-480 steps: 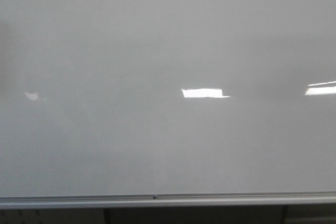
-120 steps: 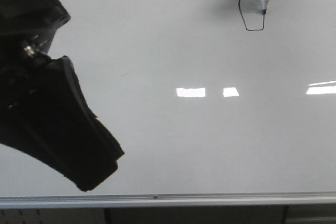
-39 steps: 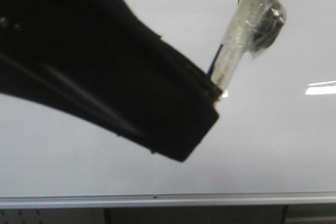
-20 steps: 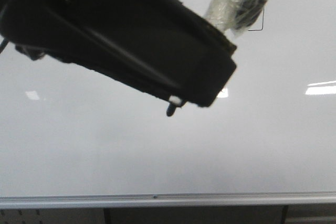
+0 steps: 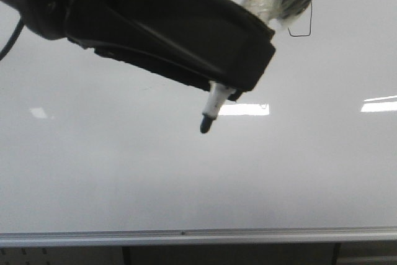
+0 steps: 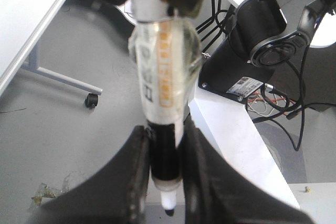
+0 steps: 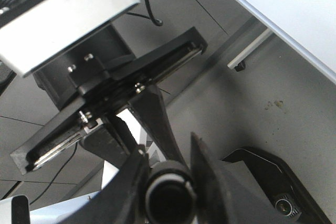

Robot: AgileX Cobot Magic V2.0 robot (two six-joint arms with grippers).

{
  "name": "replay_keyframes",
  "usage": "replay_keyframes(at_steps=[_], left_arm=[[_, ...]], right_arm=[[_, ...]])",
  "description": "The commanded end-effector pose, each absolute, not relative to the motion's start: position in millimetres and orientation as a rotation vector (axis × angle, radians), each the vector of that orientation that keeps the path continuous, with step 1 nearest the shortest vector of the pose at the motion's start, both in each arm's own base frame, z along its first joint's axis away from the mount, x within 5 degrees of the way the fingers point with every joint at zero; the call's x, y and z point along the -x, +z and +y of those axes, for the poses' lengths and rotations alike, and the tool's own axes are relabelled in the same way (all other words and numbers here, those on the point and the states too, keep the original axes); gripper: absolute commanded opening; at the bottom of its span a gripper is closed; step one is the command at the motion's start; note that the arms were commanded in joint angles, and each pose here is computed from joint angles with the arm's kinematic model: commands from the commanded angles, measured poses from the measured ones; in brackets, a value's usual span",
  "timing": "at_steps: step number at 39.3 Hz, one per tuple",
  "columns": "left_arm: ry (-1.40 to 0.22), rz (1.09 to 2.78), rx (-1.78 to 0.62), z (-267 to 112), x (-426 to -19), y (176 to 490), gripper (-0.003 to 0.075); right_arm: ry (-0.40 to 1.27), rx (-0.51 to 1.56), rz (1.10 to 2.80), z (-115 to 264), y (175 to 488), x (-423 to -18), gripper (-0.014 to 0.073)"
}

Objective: Write number 0 on whiteboard

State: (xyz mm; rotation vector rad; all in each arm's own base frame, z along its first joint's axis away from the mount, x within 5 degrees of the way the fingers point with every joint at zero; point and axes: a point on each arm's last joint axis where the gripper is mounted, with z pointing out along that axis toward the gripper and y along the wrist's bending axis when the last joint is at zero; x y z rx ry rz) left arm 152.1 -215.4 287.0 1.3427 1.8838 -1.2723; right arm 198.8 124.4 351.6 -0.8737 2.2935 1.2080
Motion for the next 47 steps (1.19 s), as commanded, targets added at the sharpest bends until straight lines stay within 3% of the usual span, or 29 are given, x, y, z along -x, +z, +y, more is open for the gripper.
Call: replay_keyframes(at_steps=[1, 4, 12, 16, 26, 34, 40, 43, 47], left_arm=[[-1.384, 1.774, -1.311, -218, -146, 311, -0.002], [-1.378, 1.775, -1.319, -217, -146, 310, -0.002], [-1.346, 1.779, -1.355, -216, -145, 308, -0.002], [-1.301, 1.79, -1.381, -215, -146, 305, -0.002], [-1.016, 2.027, -1.292, -205, -164, 289, -0.0019], [-0.767, 2.296, -0.897, -167, -204, 279, -0.0019], [-0.648, 2.381, -0.606, -124, -233, 278, -0.0019], [-0.584, 2.401, -0.47, -96, -245, 277, -0.0019], [-0.481, 2.417, -0.316, -59, -256, 276, -0.0019]], right_arm=[[1.292, 0.92, 2.221, 126, 366, -190, -0.0043], [1.294, 0.925, 2.21, 126, 367, -189, 0.0018], [1.301, 0.904, 2.17, 127, 370, -191, 0.0301], [1.263, 0.897, 2.114, 126, 374, -191, 0.0363], [1.01, 0.841, 1.941, 114, 401, -175, 0.0361], [0.705, 0.721, 1.813, 92, 408, -151, 0.0361], [0.57, 0.562, 1.708, 73, 393, -126, 0.0356], [0.519, 0.485, 1.663, 63, 380, -113, 0.0315], [0.477, 0.422, 1.627, 54, 360, -97, 0.0197]])
